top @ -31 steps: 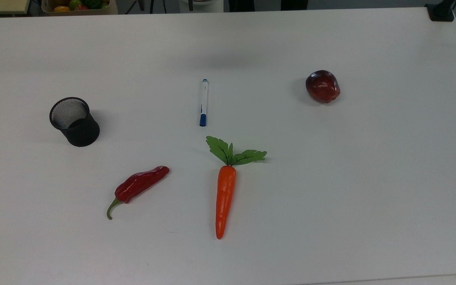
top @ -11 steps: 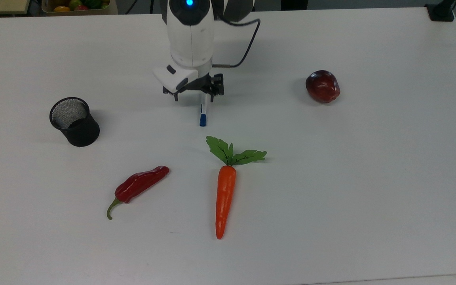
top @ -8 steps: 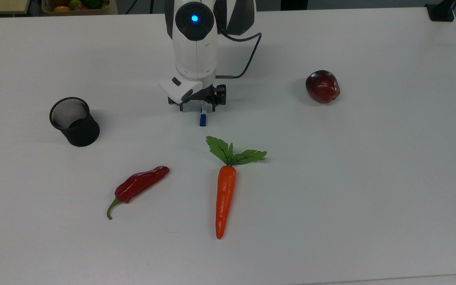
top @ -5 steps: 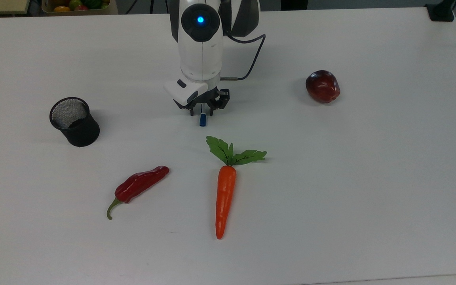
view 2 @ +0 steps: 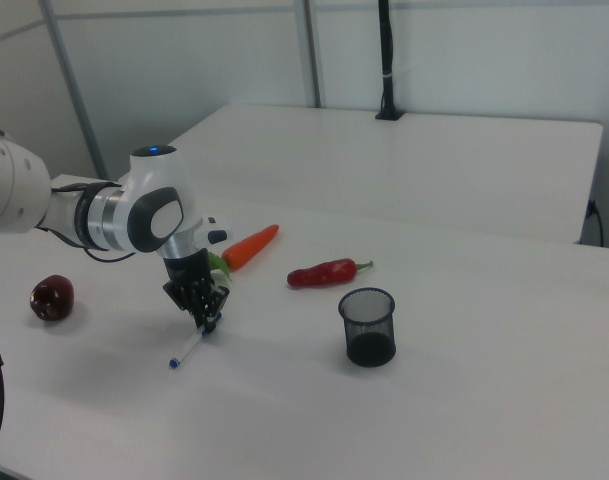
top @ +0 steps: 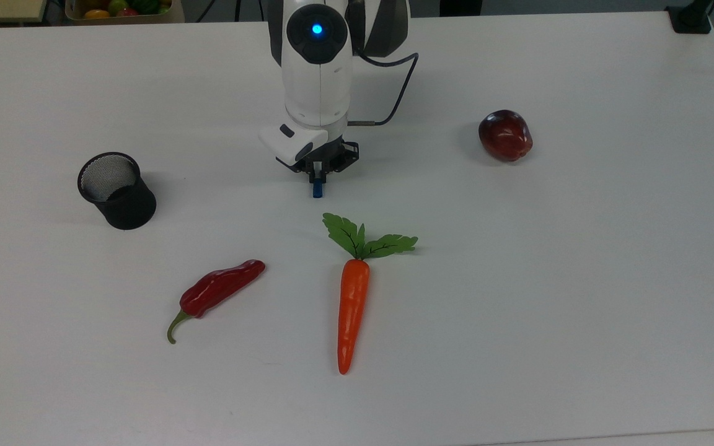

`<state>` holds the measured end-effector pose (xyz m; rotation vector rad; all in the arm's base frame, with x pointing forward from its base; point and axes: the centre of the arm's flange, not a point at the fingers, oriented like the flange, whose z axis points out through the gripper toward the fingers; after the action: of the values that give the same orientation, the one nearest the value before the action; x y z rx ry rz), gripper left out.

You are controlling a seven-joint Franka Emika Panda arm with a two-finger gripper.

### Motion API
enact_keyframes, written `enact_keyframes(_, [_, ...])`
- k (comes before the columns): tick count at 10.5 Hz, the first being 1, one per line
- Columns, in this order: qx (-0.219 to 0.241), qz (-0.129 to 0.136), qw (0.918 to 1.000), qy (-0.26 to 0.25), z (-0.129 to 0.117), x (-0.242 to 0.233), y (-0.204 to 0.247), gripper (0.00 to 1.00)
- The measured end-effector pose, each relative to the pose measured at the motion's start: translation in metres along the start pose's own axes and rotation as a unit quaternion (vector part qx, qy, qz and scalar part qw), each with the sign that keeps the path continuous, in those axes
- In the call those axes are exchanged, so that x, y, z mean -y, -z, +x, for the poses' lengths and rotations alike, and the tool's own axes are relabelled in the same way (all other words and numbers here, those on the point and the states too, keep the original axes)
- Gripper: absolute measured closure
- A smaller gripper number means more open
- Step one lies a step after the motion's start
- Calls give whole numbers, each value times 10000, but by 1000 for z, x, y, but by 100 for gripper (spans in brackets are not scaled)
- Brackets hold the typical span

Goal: Place marker
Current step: 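Close the gripper on the marker's middle, then lift the marker and carry it over the black mesh pen cup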

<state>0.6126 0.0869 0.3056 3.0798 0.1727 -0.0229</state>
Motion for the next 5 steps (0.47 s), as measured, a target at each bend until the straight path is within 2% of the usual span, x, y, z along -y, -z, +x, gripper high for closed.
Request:
enact_keyframes(3, [14, -5, 9999, -171, 2, 1, 7, 84])
enact_keyframes(5, [226, -44, 9993, -299, 7, 7, 36, 84])
